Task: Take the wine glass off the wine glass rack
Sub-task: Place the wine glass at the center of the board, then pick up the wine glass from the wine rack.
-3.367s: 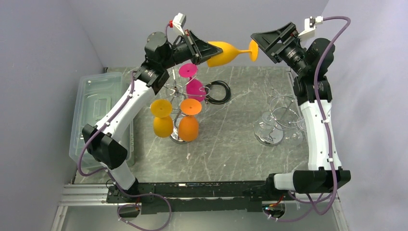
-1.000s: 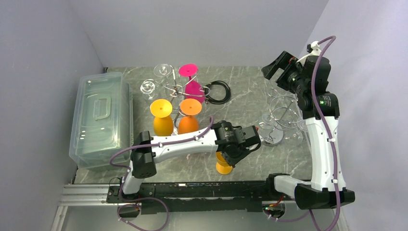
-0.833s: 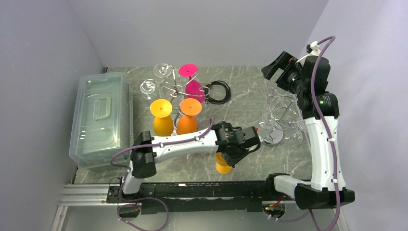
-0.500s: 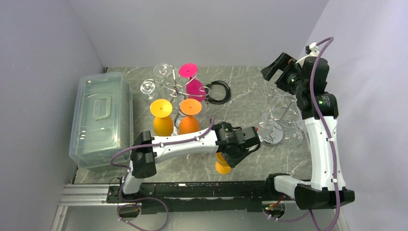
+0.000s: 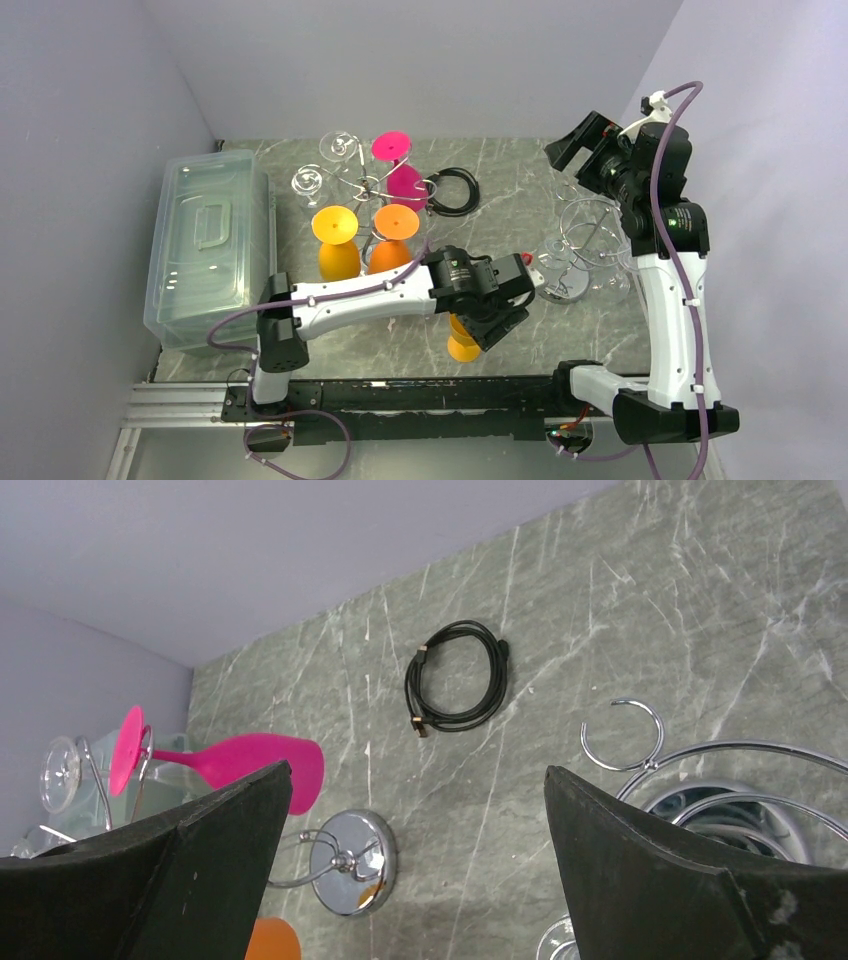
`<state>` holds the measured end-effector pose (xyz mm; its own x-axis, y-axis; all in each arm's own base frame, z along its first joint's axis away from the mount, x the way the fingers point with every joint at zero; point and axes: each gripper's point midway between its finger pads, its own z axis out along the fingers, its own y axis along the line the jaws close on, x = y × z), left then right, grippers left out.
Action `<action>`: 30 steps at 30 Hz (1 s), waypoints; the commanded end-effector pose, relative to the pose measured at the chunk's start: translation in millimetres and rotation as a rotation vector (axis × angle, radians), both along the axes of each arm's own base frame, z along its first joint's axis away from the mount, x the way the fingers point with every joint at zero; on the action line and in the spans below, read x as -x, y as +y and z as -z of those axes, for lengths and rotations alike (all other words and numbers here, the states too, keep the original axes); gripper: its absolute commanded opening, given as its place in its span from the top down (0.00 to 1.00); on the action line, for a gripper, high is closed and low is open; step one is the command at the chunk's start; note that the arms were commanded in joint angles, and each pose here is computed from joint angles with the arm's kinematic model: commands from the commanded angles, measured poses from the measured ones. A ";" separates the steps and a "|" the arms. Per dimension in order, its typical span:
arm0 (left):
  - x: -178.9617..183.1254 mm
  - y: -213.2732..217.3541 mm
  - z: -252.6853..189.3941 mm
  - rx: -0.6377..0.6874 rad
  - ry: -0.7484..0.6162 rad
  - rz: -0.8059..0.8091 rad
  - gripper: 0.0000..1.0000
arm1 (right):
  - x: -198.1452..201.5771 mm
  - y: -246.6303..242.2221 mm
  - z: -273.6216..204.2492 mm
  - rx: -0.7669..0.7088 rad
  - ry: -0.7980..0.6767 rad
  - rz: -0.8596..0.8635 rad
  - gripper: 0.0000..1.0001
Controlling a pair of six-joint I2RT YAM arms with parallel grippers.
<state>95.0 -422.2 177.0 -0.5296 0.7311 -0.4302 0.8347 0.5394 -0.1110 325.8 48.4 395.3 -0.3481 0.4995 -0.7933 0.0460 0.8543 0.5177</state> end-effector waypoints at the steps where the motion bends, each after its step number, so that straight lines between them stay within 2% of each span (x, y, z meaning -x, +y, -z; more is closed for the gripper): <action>1: -0.5 -3.1 -44.5 0.126 -0.033 0.017 0.35 | 4.4 -0.1 -6.0 0.013 -0.028 -0.007 0.00; 7: 0.8 -0.6 -70.5 0.192 -0.047 0.020 0.28 | 6.2 2.0 -5.4 0.018 -0.023 -0.015 0.00; 17: -7.0 7.6 -134.6 0.349 -0.135 0.002 0.23 | 8.8 7.8 -4.6 0.027 -0.013 -0.036 0.00; 24: -45.1 28.8 -185.5 0.492 -0.226 -0.092 0.22 | 17.3 16.5 -3.5 0.053 0.017 -0.042 0.00; 30: -78.6 45.8 -214.8 0.591 -0.256 -0.147 0.21 | 44.8 10.0 9.7 0.098 0.106 0.020 0.00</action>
<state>153.4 -384.9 349.0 -0.4763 0.3831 -0.7914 0.7953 0.5715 -0.2020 304.4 75.0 377.3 -0.4499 0.4320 -0.7816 0.0333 0.8827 0.4687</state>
